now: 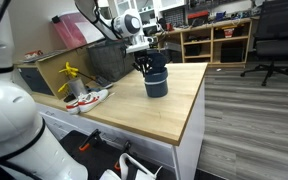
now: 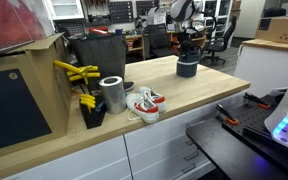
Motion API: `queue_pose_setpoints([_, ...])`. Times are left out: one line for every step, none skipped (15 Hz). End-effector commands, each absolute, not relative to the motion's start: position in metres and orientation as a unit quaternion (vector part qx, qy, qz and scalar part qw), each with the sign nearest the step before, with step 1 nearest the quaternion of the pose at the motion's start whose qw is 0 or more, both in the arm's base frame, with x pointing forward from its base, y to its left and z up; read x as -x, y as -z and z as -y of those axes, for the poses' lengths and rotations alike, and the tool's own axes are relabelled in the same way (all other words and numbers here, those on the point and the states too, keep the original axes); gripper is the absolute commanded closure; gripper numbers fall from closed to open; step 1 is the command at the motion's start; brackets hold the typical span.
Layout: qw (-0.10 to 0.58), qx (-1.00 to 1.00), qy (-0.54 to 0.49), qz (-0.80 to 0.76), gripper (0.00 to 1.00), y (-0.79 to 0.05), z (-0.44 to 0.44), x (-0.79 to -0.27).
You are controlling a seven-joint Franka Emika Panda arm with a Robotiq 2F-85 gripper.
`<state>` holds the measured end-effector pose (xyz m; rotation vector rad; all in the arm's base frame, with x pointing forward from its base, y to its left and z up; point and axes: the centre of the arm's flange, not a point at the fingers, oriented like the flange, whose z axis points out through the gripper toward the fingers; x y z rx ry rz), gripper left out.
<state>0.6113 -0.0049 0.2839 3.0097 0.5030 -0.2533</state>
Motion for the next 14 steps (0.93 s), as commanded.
queue_pose_setpoints([0.035, -0.982, 0.071, -0.170, 0.97, -0.291, -0.004, -0.622])
queue_pose_setpoints([0.034, -0.982, 0.068, -0.173, 0.97, -0.293, -0.007, -0.622])
queue_pose_setpoints([0.034, -0.982, 0.067, -0.175, 0.97, -0.295, -0.010, -0.622])
queue_pose_setpoints([0.034, -0.982, 0.065, -0.176, 0.97, -0.296, -0.013, -0.623])
queue_pose_setpoints([0.035, -0.981, 0.065, -0.177, 0.97, -0.297, -0.015, -0.623])
queue_pose_setpoints([0.035, -0.981, 0.066, -0.179, 0.97, -0.296, -0.017, -0.622])
queue_pose_setpoints([0.037, -0.981, 0.068, -0.180, 0.97, -0.295, -0.017, -0.621])
queue_pose_setpoints([0.039, -0.980, 0.071, -0.180, 0.97, -0.293, -0.016, -0.620])
queue_pose_setpoints([0.040, -0.980, 0.073, -0.180, 0.97, -0.292, -0.015, -0.619])
queue_pose_setpoints([0.040, -0.980, 0.074, -0.179, 0.97, -0.290, -0.013, -0.618])
queue_pose_setpoints([0.041, -0.980, 0.076, -0.178, 0.97, -0.288, -0.011, -0.618])
queue_pose_setpoints([0.041, -0.981, 0.077, -0.176, 0.97, -0.286, -0.010, -0.618])
queue_pose_setpoints([0.040, -0.981, 0.078, -0.176, 0.97, -0.284, -0.008, -0.618])
queue_pose_setpoints([0.041, -0.981, 0.080, -0.173, 0.97, -0.281, -0.007, -0.619])
